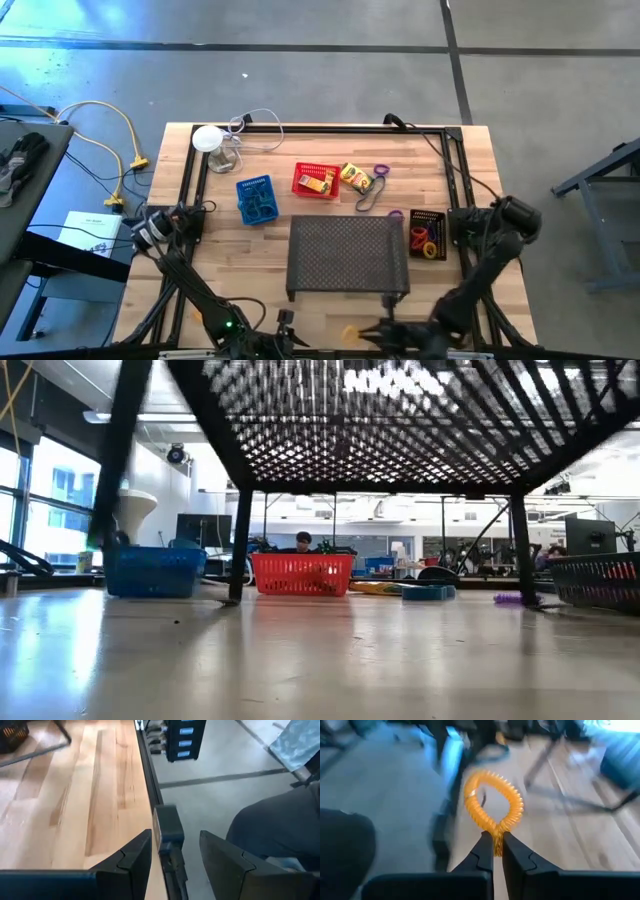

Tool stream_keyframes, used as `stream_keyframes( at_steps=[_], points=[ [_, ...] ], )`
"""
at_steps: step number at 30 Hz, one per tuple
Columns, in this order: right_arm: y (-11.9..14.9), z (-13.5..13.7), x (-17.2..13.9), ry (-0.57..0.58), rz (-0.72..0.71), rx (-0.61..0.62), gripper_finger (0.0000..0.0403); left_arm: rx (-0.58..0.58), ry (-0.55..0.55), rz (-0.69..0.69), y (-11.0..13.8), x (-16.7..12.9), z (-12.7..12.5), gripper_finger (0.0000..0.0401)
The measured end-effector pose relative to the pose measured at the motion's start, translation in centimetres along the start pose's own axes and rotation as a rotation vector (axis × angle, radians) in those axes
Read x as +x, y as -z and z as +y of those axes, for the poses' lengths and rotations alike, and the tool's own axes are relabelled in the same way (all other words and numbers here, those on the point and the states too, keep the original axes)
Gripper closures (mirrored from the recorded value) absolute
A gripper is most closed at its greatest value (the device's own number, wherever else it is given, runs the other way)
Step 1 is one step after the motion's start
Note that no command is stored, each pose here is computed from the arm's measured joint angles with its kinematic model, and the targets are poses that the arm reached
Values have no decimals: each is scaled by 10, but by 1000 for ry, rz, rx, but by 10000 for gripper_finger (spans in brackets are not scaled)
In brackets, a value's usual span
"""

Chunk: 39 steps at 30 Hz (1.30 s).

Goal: Pick & Place Office Desk Supplies
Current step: Put he yellow spring keychain into the black bin

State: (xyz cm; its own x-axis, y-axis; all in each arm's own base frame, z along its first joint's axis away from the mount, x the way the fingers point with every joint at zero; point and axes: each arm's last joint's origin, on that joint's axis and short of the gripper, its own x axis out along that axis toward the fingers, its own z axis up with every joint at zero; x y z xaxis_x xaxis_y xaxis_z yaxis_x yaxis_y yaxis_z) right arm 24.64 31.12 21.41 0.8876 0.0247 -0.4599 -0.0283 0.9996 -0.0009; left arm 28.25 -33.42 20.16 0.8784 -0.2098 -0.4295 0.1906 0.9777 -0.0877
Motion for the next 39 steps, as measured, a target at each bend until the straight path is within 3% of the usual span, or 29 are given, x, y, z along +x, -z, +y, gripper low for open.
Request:
stream_keyframes(
  at_steps=[7,39],
  points=[
    [-6,10,-31,7,-81,-15,398,14,-26,24,13,14,3,240],
    [-8,12,-30,-46,-72,-15,399,-2,-24,6,10,15,5,240]
  ],
)
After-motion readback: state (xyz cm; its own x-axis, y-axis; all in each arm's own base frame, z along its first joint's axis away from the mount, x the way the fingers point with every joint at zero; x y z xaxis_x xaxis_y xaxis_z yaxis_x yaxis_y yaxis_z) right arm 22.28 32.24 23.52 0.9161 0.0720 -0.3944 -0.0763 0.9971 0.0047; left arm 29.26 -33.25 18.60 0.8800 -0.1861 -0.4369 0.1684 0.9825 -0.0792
